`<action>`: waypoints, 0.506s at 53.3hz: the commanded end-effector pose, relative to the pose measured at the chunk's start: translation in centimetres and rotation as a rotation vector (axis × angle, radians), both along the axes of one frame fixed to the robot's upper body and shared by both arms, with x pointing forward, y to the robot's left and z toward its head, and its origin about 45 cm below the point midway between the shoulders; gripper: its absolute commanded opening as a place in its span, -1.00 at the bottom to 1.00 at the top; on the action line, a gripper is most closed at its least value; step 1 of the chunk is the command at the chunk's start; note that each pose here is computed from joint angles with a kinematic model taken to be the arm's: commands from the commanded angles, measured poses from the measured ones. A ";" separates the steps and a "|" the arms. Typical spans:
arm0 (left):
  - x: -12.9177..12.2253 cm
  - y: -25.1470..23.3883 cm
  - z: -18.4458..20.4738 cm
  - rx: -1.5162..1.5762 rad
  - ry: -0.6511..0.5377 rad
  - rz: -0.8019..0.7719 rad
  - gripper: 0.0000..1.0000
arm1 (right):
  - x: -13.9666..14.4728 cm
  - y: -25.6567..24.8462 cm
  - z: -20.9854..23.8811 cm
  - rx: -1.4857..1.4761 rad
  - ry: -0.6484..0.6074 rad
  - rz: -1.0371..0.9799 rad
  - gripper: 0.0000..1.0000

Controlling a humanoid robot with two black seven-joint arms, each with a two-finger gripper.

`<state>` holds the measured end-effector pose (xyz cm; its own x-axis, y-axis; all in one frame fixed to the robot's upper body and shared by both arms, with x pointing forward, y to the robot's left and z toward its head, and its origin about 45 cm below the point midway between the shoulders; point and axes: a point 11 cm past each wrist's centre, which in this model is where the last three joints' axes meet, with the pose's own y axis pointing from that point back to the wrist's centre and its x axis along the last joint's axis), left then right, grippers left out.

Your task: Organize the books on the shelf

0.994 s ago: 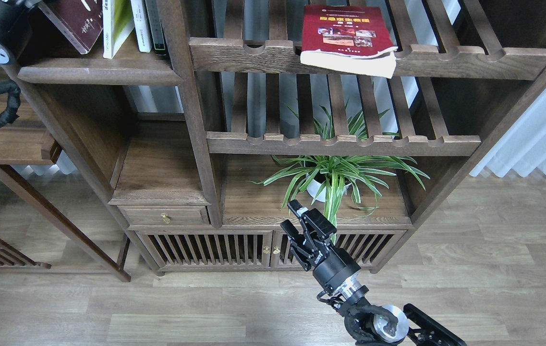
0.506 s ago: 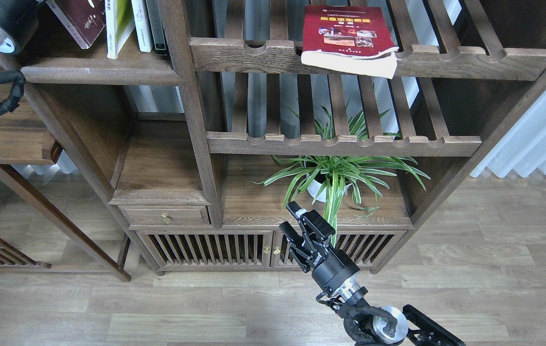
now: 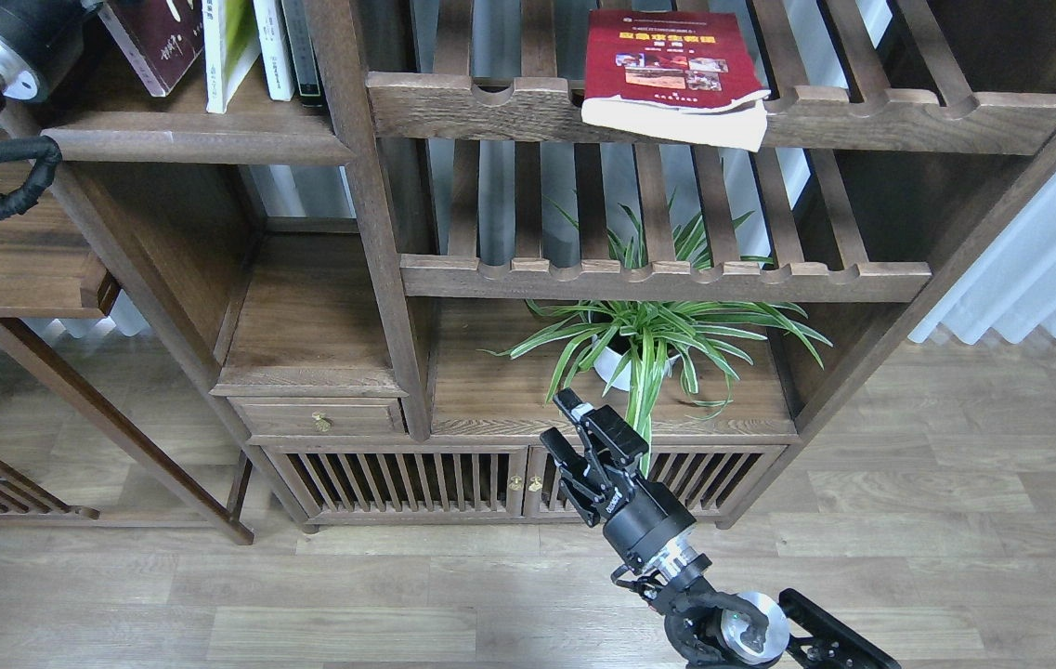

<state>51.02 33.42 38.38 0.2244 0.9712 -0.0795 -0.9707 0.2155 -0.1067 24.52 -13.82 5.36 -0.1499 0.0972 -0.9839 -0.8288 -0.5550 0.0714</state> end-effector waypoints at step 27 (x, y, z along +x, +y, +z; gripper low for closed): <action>0.0 -1.3 0.4 0.001 -0.041 -0.033 -0.36 | 0.0 -0.1 0.0 0.000 0.000 -0.002 0.49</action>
